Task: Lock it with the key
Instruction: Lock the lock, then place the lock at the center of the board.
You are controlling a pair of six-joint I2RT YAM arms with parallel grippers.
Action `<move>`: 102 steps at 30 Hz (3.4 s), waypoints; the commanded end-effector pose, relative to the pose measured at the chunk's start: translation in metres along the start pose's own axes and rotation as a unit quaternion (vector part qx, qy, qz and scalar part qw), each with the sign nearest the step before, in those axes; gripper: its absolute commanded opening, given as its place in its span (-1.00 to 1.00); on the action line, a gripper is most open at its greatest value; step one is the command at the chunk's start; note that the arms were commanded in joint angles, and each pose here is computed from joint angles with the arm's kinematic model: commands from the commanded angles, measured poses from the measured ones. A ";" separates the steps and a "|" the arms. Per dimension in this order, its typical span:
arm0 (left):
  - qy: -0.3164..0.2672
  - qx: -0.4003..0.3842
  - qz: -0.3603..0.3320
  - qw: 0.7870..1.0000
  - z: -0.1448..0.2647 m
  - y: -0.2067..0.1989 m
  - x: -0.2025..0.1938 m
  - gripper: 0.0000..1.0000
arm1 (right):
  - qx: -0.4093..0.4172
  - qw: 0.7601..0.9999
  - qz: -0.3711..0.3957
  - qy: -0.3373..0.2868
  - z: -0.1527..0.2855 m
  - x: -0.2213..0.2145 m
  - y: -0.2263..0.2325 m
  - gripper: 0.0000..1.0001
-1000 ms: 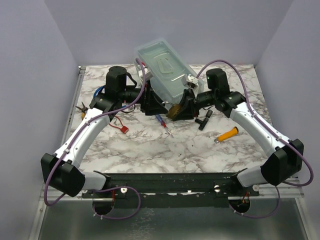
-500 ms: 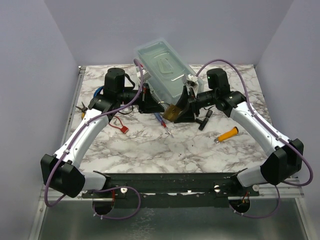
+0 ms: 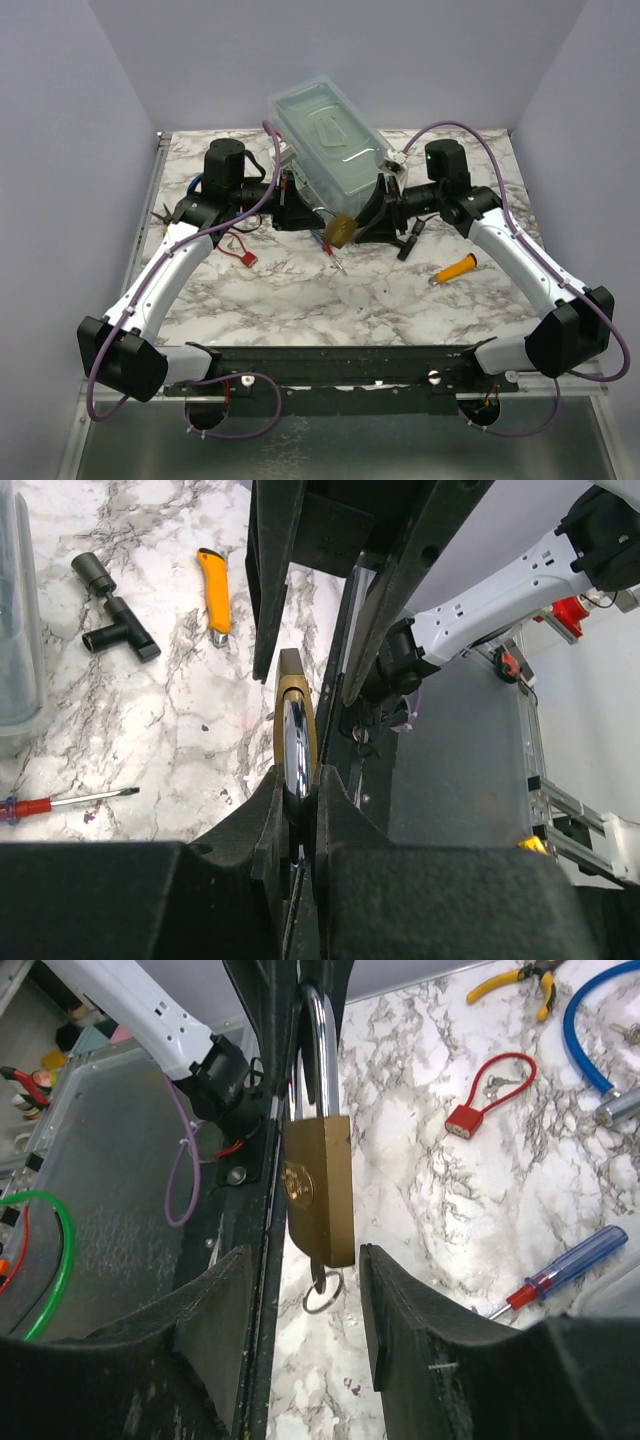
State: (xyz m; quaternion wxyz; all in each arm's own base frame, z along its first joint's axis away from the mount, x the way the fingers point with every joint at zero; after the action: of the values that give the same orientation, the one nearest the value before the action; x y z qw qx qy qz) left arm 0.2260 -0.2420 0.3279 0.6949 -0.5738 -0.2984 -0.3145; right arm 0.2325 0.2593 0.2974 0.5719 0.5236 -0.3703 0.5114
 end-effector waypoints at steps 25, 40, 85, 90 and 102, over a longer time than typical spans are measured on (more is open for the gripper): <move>-0.025 -0.033 -0.039 0.998 0.012 -0.029 0.018 -1.00 | 0.050 0.998 -0.043 -0.006 -0.007 -0.026 0.007 -0.54; -0.036 -0.014 -0.023 0.999 0.016 -0.018 0.017 -1.00 | 0.051 0.998 -0.044 -0.016 -0.007 -0.018 0.009 -0.99; 0.163 0.317 0.230 0.905 0.159 0.140 -0.148 -1.00 | -0.054 0.995 0.011 0.087 -0.049 -0.092 -0.037 -0.99; 0.190 0.286 0.223 0.913 0.157 0.144 -0.162 -1.00 | -0.049 0.994 0.022 0.090 -0.054 -0.093 -0.037 -0.99; 0.221 0.284 0.216 0.908 0.154 0.165 -0.212 -0.99 | -0.039 0.995 0.029 0.088 -0.062 -0.094 -0.039 -0.99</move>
State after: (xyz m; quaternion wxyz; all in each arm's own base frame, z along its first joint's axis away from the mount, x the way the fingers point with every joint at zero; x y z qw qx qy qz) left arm 0.2146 -0.0469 0.0957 0.9303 -0.3235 -0.0670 -0.1592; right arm 0.2363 0.2964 0.1824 0.6236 0.4512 -0.3328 0.5448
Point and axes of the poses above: each gripper's point midway between its finger pads, its own z axis back along the fingers, its own y axis along the line the jaws close on, x = y × z, the point moved 2 cm from there along z, back along the fingers, and after that the axes turned 4 degrees about z, right-handed, at the moved point
